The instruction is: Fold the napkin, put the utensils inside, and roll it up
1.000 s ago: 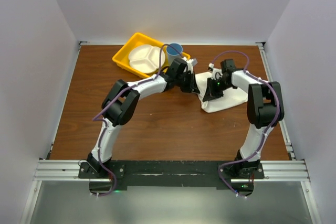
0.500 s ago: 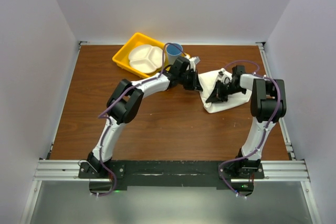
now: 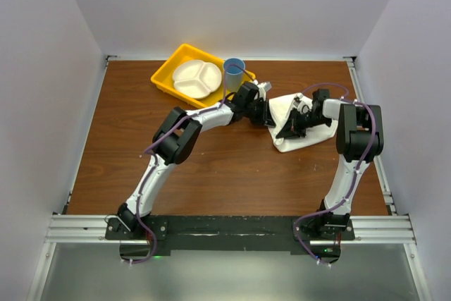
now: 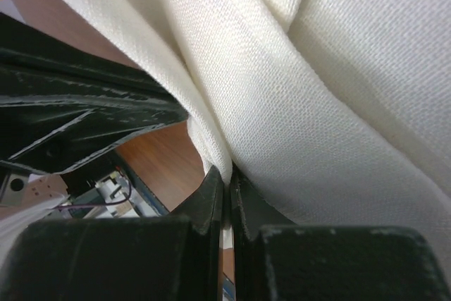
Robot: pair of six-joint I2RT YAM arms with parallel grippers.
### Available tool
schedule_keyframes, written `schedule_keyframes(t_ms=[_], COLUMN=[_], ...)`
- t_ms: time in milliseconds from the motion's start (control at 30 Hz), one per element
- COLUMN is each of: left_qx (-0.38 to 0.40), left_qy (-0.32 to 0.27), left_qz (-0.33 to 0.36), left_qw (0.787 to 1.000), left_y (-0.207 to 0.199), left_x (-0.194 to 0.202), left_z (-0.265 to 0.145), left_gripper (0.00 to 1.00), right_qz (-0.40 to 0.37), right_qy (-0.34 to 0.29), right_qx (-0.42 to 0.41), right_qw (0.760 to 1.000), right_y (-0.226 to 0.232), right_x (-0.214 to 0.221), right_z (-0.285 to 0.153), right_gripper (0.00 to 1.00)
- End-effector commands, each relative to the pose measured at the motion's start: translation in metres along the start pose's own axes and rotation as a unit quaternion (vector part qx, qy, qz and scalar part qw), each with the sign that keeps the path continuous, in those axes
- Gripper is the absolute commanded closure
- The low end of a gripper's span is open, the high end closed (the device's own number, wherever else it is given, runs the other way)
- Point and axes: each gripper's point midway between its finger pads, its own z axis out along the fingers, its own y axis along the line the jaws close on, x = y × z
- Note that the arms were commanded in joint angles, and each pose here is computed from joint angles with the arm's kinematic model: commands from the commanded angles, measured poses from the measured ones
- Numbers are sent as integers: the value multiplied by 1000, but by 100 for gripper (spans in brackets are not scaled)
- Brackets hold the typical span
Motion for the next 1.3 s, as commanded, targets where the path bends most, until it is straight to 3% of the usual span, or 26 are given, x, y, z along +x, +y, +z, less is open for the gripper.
schedule_keyframes(t_ms=[0, 133, 233, 567, 767, 933, 1067, 1200, 1267], left_qx=[12, -27, -58, -84, -86, -84, -83, -84, -84], left_qy=[-28, -1, 22, 44, 48, 49, 49, 51, 51], left_qz=[-1, -25, -36, -53, -58, -59, -60, -60, -60], left_qw=[1000, 999, 997, 994, 993, 993, 994, 993, 993], left_y=[-5, 23, 42, 62, 62, 60, 59, 59, 59], left_x=[-14, 9, 26, 48, 49, 47, 46, 47, 47], left_z=[12, 22, 24, 24, 25, 26, 26, 25, 25], left_gripper=[98, 100, 100, 100, 100, 100, 100, 100, 100], right_qz=[15, 5, -4, -47, -148, -208, -209, -200, -196], right_qy=[18, 9, -3, -30, -48, -56, -40, -33, -23], right_qx=[82, 93, 99, 181, 278, 331, 360, 389, 390], right_qw=[996, 996, 995, 982, 948, 919, 908, 899, 899], right_y=[-40, -35, -27, -9, 18, 29, 13, -1, -7], right_x=[11, 6, 2, -4, -2, 12, 17, 18, 20], right_z=[4, -5, -14, -59, -78, -71, -66, -67, -62], right_gripper=[100, 100, 93, 56, 36, 31, 26, 31, 39])
